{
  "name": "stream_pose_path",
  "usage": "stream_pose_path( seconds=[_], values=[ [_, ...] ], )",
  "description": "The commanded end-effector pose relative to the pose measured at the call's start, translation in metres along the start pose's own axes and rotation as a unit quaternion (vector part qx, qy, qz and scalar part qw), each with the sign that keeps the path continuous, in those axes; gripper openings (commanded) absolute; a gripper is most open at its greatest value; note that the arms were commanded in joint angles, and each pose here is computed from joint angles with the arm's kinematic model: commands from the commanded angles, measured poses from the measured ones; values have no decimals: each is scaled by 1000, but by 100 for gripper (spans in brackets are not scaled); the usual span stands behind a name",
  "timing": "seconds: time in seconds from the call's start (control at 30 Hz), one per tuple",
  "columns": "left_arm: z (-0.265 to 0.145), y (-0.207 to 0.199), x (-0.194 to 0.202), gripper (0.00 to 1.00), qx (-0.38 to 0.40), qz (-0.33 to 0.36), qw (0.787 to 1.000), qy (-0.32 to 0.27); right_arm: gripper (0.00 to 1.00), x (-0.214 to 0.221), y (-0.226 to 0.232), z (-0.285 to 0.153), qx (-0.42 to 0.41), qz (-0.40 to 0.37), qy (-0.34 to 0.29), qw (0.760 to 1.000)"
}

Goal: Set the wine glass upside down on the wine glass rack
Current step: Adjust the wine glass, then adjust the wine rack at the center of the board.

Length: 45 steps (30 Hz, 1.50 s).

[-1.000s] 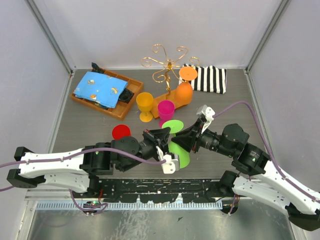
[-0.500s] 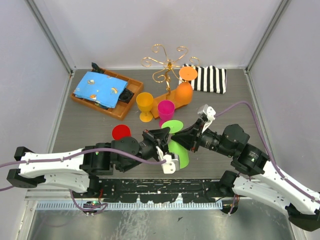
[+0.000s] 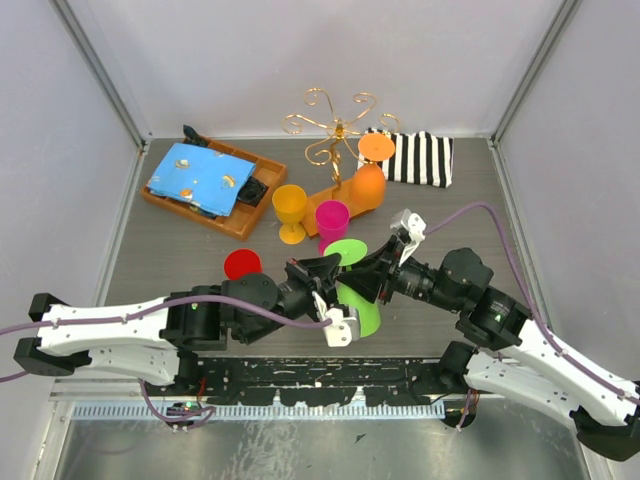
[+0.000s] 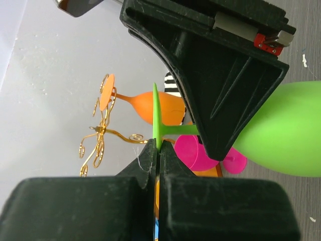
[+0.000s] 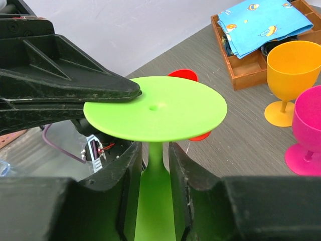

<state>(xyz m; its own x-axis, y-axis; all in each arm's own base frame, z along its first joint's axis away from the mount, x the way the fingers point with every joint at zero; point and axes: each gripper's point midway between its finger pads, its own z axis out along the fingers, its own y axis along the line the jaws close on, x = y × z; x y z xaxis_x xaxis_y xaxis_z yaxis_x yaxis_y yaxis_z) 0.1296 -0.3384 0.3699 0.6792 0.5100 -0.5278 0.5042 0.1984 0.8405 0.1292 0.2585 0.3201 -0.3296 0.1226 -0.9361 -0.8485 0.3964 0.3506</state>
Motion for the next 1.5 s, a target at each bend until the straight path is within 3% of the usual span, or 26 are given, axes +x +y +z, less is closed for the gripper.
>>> stream_pose_path(
  seconds=[0.0, 0.1, 0.17, 0.23, 0.37, 0.43, 0.8, 0.93, 1.13, 1.3, 1.47],
  values=[
    [0, 18, -12, 0, -34, -24, 999, -21, 30, -5, 11, 4, -27, 7, -13, 1000],
    [0, 18, -12, 0, -33, -26, 999, -20, 19, -5, 10, 5, -25, 12, -16, 1000],
    [0, 17, -11, 0, -34, -26, 999, -19, 3, -4, 7, 5, -18, 16, -18, 1000],
    [-1, 18, -10, 0, -36, -29, 999, -18, 1, -5, 8, 4, -19, 19, -19, 999],
    [-4, 23, -7, 51, -54, -40, 998, -15, 1, -7, 5, 2, -9, 20, -25, 999],
    [-4, 26, -6, 61, -63, -45, 997, -15, 1, -11, 3, 0, -1, 18, -34, 999],
    [-18, 43, 12, 70, -96, -74, 993, 12, 1, -30, -16, -20, 68, 25, -84, 994],
    [-26, 72, 26, 73, -105, -155, 982, 13, 1, -39, -24, -30, 97, 32, -106, 989],
    [-35, 136, 73, 87, -182, -303, 935, 27, 1, -32, -37, -31, 134, 55, -96, 985],
    [-20, 142, 112, 95, -175, -398, 896, 87, 1, -18, -56, -25, 193, 82, -58, 976],
    [-6, 139, 158, 98, -160, -521, 825, 151, 1, 1, -93, -33, 321, 102, 1, 942]
  ],
)
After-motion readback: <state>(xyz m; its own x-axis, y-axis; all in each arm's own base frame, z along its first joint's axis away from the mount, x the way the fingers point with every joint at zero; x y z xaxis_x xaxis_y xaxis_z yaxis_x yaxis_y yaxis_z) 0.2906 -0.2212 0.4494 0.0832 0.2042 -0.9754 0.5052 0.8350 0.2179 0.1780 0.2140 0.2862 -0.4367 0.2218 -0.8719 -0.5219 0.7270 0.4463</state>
